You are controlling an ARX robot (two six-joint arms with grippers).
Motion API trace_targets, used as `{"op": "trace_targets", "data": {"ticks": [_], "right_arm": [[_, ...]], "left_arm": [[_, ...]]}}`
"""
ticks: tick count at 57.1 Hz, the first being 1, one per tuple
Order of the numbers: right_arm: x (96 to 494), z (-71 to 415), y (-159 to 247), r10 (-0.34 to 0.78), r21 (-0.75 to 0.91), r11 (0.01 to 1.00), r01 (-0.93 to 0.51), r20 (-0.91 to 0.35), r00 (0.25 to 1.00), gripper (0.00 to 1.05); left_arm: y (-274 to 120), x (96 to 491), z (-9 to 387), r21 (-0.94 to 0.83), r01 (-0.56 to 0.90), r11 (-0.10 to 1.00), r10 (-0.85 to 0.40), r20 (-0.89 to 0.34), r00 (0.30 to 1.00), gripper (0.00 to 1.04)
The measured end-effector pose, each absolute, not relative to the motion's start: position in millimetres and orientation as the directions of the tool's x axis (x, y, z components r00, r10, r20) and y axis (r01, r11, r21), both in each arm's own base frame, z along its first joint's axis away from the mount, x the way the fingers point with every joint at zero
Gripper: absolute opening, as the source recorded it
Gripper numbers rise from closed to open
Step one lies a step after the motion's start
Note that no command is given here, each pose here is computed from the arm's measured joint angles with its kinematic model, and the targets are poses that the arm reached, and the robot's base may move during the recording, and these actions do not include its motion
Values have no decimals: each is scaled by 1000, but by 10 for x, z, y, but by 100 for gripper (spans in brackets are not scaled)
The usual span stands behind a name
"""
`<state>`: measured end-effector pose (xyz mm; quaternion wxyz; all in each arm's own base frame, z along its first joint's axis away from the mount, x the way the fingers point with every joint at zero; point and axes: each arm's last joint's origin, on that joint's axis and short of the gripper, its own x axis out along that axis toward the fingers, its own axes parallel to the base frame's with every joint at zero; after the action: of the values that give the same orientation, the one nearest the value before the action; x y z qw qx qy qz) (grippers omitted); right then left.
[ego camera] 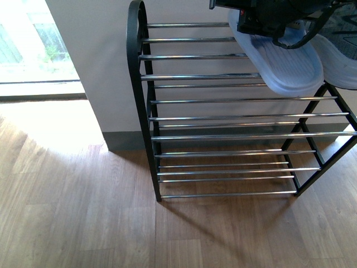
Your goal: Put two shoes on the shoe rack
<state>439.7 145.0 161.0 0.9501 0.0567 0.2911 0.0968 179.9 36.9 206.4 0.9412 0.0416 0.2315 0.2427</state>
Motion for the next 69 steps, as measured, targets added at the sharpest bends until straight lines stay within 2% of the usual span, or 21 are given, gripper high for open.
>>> {"op": "trace_targets", "data": {"ticks": [16, 27, 43, 53, 58, 62, 69], "right_arm": [[4759, 1563, 1438, 159, 153, 984, -88, -552, 818, 1], [4842, 1593, 1402, 157, 196, 979, -53, -563, 812, 2], [4705, 1679, 1351, 212, 321, 947, -23, -567, 796, 37], [4397, 1916, 1105, 195, 385, 921, 65, -600, 776, 69], [4202, 2099, 1004, 159, 379, 920, 97, -589, 792, 86], [4087, 2212, 937, 151, 386, 918, 90, -553, 819, 96], [3881, 2353, 834, 165, 400, 914, 66, -514, 842, 95]], "left_arm": [[369, 1799, 2064, 191, -437, 879, 476, -416, 775, 2], [369, 1799, 2064, 191, -438, 879, 476, -416, 775, 2], [369, 1799, 2064, 191, -437, 879, 476, -416, 775, 2], [369, 1799, 2064, 191, -437, 879, 476, -416, 775, 2], [369, 1799, 2064, 191, -437, 879, 476, -416, 775, 2], [369, 1799, 2064, 191, -438, 879, 476, -416, 775, 2], [369, 1799, 2064, 191, -437, 879, 476, -416, 775, 2]]}}
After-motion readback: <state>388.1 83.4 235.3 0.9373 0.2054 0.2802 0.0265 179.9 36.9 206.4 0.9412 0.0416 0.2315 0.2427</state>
